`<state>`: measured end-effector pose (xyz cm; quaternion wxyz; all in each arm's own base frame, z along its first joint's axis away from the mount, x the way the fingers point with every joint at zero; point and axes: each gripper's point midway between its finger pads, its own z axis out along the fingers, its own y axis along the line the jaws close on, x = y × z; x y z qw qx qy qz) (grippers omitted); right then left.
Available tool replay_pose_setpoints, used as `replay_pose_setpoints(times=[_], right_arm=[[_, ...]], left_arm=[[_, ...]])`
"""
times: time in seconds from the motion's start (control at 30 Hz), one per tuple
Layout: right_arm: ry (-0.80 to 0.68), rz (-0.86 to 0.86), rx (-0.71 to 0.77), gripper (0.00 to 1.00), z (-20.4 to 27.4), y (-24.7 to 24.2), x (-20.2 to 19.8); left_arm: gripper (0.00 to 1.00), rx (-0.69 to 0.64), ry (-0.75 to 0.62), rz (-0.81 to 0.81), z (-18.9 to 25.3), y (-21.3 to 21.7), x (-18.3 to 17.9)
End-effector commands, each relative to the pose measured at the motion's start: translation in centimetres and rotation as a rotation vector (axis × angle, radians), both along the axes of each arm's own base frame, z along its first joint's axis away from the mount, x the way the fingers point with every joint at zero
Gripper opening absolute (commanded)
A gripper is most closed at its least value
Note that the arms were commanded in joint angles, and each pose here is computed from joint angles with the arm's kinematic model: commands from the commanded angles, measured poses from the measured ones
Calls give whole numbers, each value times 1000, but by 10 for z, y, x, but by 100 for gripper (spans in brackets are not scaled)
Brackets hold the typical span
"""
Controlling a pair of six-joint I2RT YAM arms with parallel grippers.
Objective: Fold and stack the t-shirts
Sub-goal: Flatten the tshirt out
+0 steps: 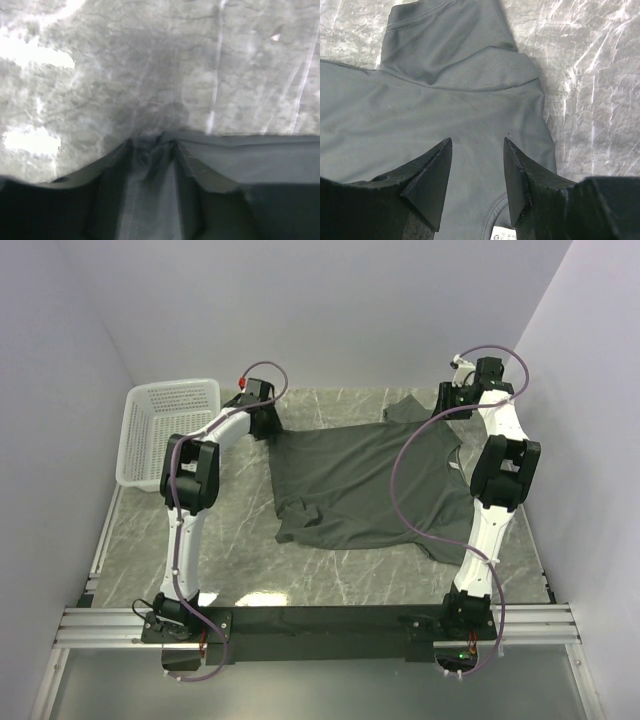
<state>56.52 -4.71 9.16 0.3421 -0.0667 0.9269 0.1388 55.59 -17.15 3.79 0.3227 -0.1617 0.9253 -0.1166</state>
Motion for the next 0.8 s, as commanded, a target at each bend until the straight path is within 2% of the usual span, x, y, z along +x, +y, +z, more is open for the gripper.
replay_pose_setpoints(times=[0.0,0.07,0.1,0.17,0.3,0.43,0.57,0.77], right_arm=[[-98,1,-3,53,36,-1,12],[-106,0,0,53,39,-1,16],[-111,-6,1,53,40,-2,19],[-122,-38,12,53,43,-4,26],[-125,-153,72,58,41,-9,46],[-114,-241,149,70,27,-5,62],[-84,-291,123,70,10,2,70],[14,-334,84,67,-26,-2,61]], left_arm=[[43,3,55,15,-16,4,-2],[29,0,55,4,-20,4,-1],[13,-9,52,-4,-19,3,-1],[0,-12,25,-17,-13,2,1],[0,7,-50,-35,14,6,2],[0,6,-85,-51,36,9,-10],[0,-18,-86,-74,40,7,-24],[0,-38,-80,-99,43,5,-40]])
